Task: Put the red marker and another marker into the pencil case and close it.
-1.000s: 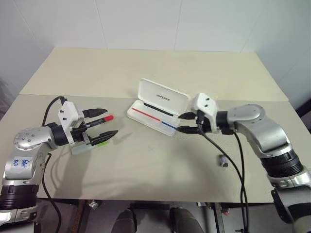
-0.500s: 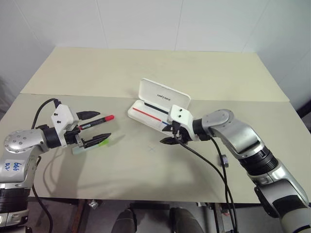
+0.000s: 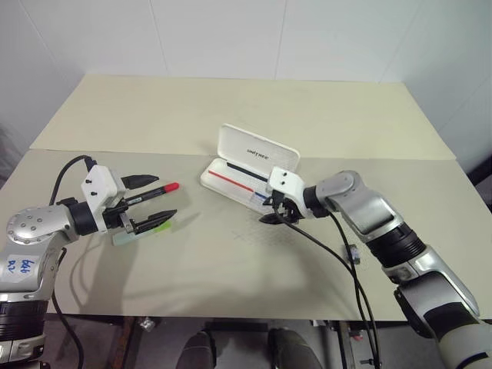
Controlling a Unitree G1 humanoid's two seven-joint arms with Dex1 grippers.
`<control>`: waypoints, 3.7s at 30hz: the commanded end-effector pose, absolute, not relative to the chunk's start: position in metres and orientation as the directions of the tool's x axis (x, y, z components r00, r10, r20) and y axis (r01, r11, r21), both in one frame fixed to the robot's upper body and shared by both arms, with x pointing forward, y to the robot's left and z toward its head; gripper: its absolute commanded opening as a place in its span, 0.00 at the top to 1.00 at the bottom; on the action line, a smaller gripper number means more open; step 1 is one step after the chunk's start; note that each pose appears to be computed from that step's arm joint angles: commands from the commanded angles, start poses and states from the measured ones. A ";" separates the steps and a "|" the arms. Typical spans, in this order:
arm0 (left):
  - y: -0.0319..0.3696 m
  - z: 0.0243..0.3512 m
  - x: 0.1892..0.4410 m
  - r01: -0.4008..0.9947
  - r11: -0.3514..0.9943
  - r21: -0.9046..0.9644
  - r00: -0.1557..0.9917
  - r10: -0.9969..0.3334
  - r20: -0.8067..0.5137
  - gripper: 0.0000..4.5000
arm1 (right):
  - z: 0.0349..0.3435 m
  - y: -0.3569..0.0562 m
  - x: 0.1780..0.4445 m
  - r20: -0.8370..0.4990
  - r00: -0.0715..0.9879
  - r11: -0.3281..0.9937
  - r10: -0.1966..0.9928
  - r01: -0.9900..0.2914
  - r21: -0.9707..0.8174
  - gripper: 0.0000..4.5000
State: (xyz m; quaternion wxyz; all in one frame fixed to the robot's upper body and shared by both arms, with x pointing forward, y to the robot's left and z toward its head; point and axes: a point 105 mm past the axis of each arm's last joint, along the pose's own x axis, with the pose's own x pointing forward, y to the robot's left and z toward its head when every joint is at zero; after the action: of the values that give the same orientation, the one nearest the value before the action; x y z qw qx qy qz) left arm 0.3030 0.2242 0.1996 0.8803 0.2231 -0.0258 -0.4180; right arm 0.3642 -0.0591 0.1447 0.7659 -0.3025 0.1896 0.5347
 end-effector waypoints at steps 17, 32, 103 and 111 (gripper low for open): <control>0.218 0.221 0.299 0.694 0.549 0.466 0.649 -0.757 -0.074 0.00 | 0.161 -0.051 0.372 -0.599 0.343 0.121 0.723 -0.918 -0.379 0.99; 0.207 0.217 0.309 0.722 0.528 0.447 0.614 -0.787 -0.063 0.00 | 0.196 -0.080 0.325 -0.610 0.233 -0.096 0.758 -0.885 -0.456 0.99; 0.183 0.213 0.314 0.764 0.489 0.421 0.551 -0.834 -0.031 0.00 | 0.135 -0.122 0.307 -0.633 0.243 -0.110 0.735 -0.878 -0.465 0.52; 0.188 0.212 0.312 0.760 0.495 0.421 0.561 -0.827 -0.040 0.00 | 0.153 -0.114 0.272 -0.589 0.065 -0.197 0.805 -0.909 -0.368 0.48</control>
State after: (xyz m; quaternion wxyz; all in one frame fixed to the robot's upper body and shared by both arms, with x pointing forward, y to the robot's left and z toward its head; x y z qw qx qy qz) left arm 0.3164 0.1841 0.1986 0.8621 0.1836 -0.0634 -0.4680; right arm 0.2780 -0.1114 0.1368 0.6285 -0.3739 0.0881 0.6763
